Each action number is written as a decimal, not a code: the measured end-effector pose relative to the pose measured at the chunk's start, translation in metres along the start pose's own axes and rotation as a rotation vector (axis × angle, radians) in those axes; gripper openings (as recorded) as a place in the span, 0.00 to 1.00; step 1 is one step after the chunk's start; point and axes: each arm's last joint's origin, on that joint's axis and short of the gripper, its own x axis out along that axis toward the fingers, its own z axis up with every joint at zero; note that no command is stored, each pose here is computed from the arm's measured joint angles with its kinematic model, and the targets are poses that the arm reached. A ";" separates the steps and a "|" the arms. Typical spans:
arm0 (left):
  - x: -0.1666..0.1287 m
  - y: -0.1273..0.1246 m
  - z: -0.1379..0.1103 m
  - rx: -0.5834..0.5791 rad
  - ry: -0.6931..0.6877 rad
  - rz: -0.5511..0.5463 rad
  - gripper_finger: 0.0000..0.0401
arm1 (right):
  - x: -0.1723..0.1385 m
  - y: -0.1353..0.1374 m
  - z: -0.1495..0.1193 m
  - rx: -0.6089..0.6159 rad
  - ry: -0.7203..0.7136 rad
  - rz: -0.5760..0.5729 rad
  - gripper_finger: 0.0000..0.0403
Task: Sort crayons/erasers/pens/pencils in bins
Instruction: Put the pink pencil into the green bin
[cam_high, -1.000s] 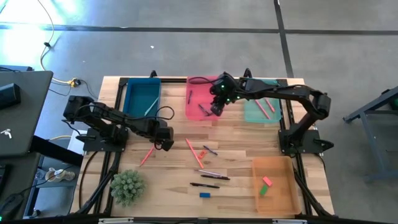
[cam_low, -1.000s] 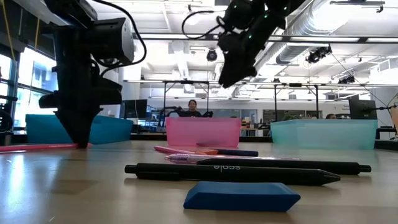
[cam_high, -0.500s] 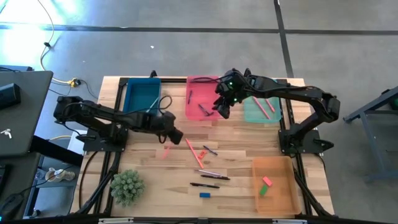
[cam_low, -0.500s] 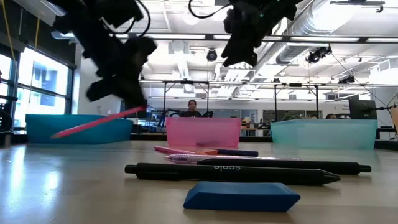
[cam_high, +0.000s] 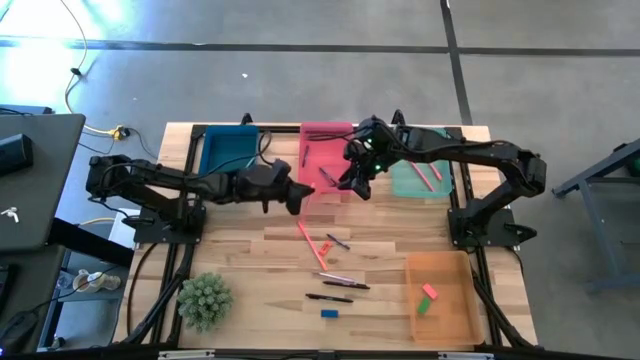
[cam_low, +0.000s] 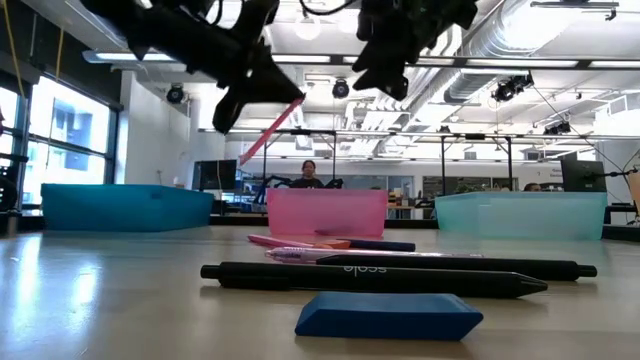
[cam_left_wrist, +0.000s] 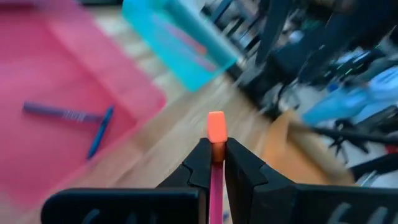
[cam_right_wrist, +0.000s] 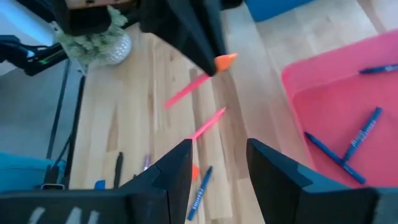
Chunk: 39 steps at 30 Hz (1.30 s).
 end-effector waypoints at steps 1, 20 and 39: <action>0.000 -0.001 0.003 -0.001 -0.024 -0.015 0.03 | 0.001 0.001 0.001 -0.007 -0.007 0.006 0.36; -0.008 -0.020 0.036 0.060 -0.324 -0.273 0.02 | 0.007 0.027 0.020 -0.050 -0.213 0.044 0.36; -0.013 -0.023 0.046 0.145 -0.462 -0.268 0.03 | 0.005 0.028 0.028 0.071 -0.308 0.039 0.22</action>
